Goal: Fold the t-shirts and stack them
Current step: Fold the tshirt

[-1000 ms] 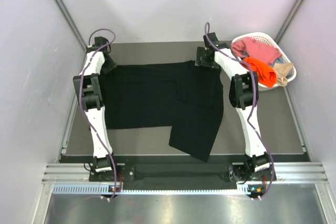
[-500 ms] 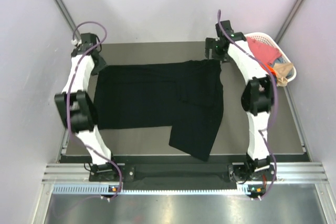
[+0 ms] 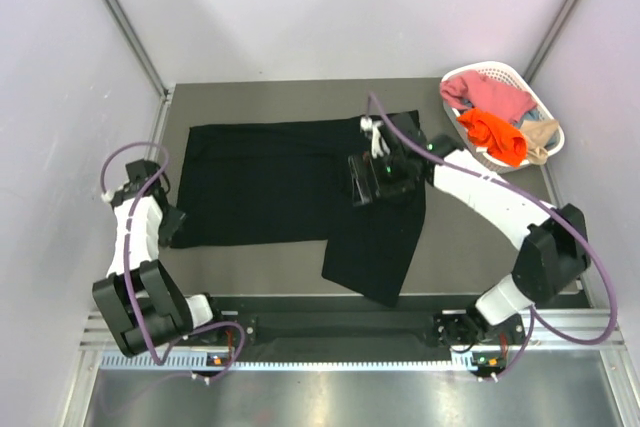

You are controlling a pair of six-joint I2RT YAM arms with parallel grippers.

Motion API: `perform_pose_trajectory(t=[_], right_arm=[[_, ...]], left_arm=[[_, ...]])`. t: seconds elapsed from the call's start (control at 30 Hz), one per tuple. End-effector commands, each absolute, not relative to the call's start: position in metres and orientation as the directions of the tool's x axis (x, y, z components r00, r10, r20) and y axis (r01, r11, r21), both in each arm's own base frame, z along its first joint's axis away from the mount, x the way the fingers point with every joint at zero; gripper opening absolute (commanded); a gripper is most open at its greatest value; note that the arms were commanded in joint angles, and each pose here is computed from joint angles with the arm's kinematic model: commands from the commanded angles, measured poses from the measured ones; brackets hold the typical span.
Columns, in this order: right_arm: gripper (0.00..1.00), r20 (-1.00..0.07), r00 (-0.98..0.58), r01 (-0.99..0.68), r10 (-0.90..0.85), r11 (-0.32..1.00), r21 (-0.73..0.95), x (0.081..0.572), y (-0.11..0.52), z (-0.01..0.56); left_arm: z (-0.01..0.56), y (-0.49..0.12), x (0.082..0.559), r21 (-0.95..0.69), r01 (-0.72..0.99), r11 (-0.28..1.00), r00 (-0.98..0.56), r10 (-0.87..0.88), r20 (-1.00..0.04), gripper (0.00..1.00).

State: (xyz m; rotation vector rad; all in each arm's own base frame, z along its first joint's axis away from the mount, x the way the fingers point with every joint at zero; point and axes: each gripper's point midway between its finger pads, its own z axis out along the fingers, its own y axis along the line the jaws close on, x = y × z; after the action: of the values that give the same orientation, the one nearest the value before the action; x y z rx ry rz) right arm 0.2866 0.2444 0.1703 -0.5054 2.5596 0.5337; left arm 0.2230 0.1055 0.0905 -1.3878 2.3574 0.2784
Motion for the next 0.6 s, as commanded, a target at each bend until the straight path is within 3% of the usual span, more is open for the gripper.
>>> perform_pose_trajectory(t=[0.0,0.2,0.57], right_arm=[[0.89,-0.553,-0.794,-0.502,-0.252,0.785,0.364,0.258,0.257,0.172],[0.89,-0.537,-0.785,-0.538,-0.31,0.771,0.341,0.226,0.237,0.151],[0.9,-0.547,-0.785,-0.529,-0.291,0.775,0.346,0.208,0.224,0.147]], left_arm=[[0.087,0.111,0.217,-0.097,-0.91,0.402,-0.33,-0.847,-0.418,0.5],[0.068,0.111,0.236,-0.214,-0.904,0.37,-0.279,-0.89,-0.362,0.5],[0.035,0.115,0.225,-0.137,-0.94,0.313,-0.26,-0.914,-0.311,0.47]])
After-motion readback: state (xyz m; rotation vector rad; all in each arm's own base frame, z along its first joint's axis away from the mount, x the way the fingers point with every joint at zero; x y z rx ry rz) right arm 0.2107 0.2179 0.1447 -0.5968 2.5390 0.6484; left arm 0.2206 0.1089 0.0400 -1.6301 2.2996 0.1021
